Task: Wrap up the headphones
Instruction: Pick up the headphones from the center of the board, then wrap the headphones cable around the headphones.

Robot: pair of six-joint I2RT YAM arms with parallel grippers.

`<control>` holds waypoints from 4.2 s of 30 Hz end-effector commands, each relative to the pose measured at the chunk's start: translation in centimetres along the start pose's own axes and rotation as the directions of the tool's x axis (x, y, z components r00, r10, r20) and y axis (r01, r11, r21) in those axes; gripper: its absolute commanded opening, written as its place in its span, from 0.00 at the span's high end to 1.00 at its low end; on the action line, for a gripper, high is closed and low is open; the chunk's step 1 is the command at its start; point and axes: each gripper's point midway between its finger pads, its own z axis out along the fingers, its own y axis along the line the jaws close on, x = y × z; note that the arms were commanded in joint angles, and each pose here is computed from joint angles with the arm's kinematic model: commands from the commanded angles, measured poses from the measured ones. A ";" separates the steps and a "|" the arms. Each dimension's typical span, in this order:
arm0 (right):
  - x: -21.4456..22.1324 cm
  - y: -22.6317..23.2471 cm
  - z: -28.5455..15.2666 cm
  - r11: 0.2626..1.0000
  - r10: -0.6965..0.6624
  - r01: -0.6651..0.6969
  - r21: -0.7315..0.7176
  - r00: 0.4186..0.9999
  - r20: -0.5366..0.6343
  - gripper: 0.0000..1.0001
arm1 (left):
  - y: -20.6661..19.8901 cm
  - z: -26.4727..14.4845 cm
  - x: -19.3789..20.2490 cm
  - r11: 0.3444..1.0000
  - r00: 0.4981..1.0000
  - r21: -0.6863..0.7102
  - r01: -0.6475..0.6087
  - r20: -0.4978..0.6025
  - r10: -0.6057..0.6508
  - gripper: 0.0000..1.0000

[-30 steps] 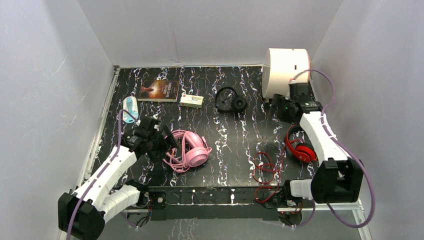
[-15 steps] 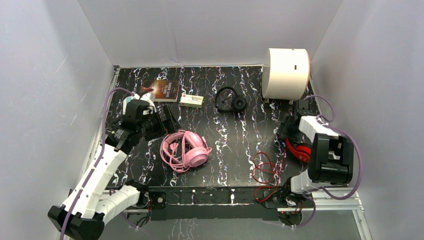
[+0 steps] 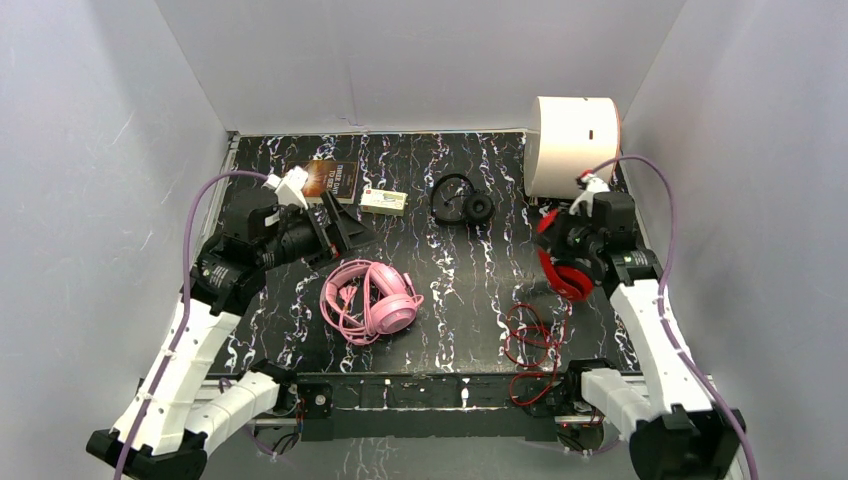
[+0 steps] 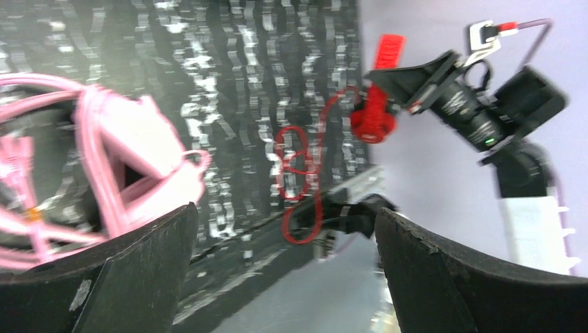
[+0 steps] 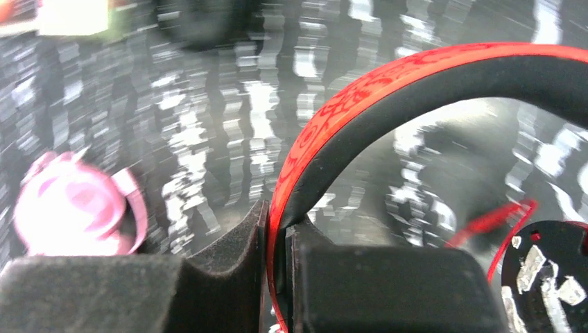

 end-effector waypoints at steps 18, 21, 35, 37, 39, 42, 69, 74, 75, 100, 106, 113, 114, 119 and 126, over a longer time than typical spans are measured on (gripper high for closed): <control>8.7 26.2 -9.1 0.525 -0.521 0.505 -0.685 0.827 0.211 1.00 | -5.9 10.5 2.2 0.999 0.999 -0.042 0.025 -0.042 -0.027 0.17; 8.7 26.5 -8.8 0.544 -0.531 0.530 -0.650 0.818 0.223 1.00 | -4.0 10.3 2.4 0.981 0.999 -0.189 -0.038 -0.003 0.038 0.18; 7.6 28.6 -7.6 0.552 -0.598 0.635 -0.540 0.753 0.274 1.00 | -2.5 12.5 4.8 0.935 0.985 -0.310 -0.169 -0.069 0.155 0.50; 7.6 28.7 -7.4 0.555 -0.608 0.647 -0.522 0.744 0.276 1.00 | -1.6 12.3 4.4 0.914 0.981 -0.356 -0.193 -0.057 0.185 0.57; 7.8 28.7 -7.2 0.551 -0.621 0.658 -0.513 0.734 0.274 1.00 | -1.2 11.9 3.8 0.901 0.978 -0.382 -0.207 -0.042 0.207 0.70; 8.0 28.4 -6.8 0.553 -0.640 0.668 -0.498 0.723 0.259 0.95 | -0.8 11.2 3.0 0.883 0.970 -0.410 -0.229 -0.021 0.242 0.85; -6.1 12.8 -4.6 0.759 -0.285 0.366 -0.539 0.930 0.231 0.01 | -11.5 -1.0 -14.2 0.996 0.962 0.081 0.020 0.270 -0.041 1.00; -4.0 15.1 -6.5 0.547 -0.264 0.505 -0.668 0.861 0.435 0.01 | -14.9 -2.3 -14.7 0.972 0.957 0.227 0.064 0.263 -0.124 1.00; -3.5 15.3 -6.5 0.518 -0.256 0.498 -0.695 0.866 0.429 0.01 | -15.3 -2.6 -14.7 0.967 0.957 0.244 0.069 0.258 -0.133 1.00; 0.9 16.9 -4.1 0.504 -0.102 0.393 -0.769 0.911 0.399 0.71 | -25.1 -10.1 -15.0 0.814 0.962 0.571 -0.102 0.265 -0.065 1.00; 0.0 18.0 -4.9 0.444 -0.156 0.438 -0.782 0.897 0.414 0.99 | -27.0 -10.4 -11.1 0.627 0.971 0.742 -0.237 0.155 0.184 1.00; -2.6 19.5 -2.1 0.444 -0.303 0.377 -0.813 0.917 0.260 1.00 | -22.3 -7.7 -5.6 0.615 0.942 0.762 -0.203 -0.019 0.335 1.00; -3.0 20.0 -2.1 0.418 -0.304 0.358 -0.835 0.921 0.243 1.00 | -21.8 -7.0 -5.0 0.623 0.943 0.758 -0.194 -0.031 0.333 1.00; -5.2 22.2 -1.6 0.372 -0.295 0.312 -0.874 0.933 0.207 1.00 | -22.5 -3.7 1.7 0.607 0.902 0.782 -0.138 -0.154 0.403 1.00; -10.1 22.8 -1.5 0.485 -0.358 0.376 -0.790 0.909 0.213 1.00 | -15.7 1.1 6.6 0.795 0.840 0.534 -0.286 -0.260 0.477 1.00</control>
